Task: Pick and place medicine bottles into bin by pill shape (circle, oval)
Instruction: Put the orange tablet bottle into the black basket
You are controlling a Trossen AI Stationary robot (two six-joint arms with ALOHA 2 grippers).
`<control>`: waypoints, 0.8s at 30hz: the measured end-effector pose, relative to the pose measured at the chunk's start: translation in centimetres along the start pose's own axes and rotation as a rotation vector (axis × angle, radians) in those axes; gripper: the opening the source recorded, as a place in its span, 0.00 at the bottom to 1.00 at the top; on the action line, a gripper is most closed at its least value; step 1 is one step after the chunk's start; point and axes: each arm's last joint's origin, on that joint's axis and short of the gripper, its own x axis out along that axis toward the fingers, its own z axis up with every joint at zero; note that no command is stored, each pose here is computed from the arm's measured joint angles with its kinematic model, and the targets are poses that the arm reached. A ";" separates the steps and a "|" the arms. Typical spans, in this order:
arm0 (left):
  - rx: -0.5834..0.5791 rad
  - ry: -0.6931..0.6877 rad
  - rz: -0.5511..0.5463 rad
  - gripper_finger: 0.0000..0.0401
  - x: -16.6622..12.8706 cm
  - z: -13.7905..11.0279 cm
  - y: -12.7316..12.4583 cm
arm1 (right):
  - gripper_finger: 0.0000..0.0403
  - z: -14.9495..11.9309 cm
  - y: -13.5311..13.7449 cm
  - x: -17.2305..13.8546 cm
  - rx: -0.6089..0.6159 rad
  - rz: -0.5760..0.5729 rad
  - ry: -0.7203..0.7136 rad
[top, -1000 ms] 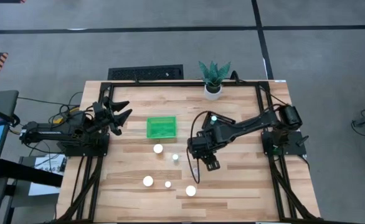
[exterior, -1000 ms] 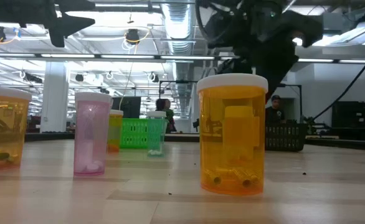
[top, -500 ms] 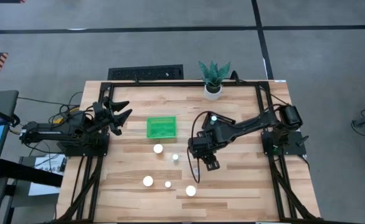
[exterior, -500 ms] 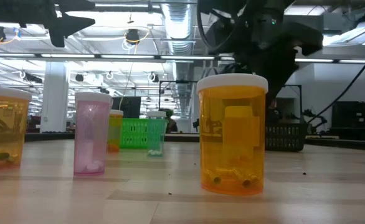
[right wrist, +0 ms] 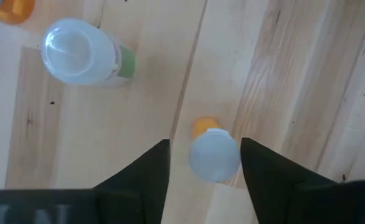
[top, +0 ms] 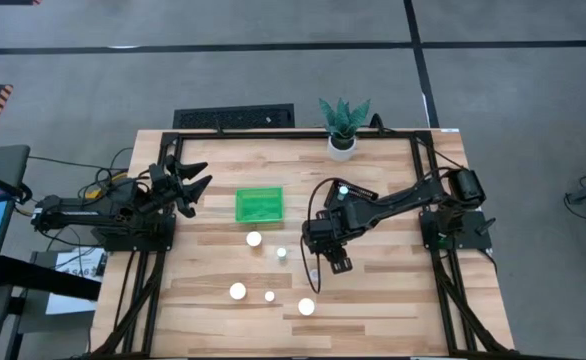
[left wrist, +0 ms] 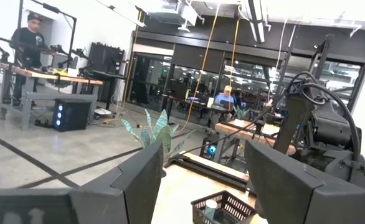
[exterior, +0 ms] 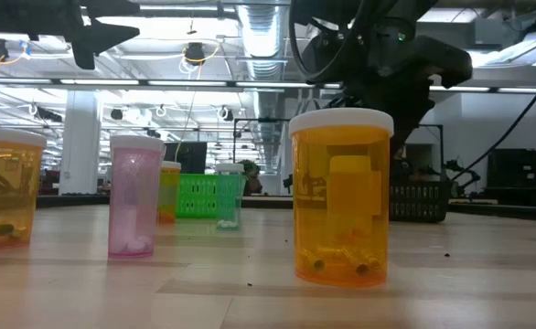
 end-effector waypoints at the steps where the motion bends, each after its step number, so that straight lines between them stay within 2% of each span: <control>1: 0.000 0.000 0.000 0.55 0.0 0.0 0.0 | 0.48 0.0 0.0 0.0 -0.001 0.000 0.000; 13: 0.000 0.000 0.000 0.55 0.0 0.0 0.0 | 0.32 0.0 0.0 0.0 -0.002 0.000 0.000; 20: 0.000 0.000 0.000 0.55 0.0 0.0 0.0 | 0.31 -0.1 -0.3 -0.2 -0.005 -0.003 0.003; 24: 0.000 0.001 0.000 0.55 0.0 0.0 0.0 | 0.31 -0.6 -0.9 -2.0 0.013 -0.010 -0.012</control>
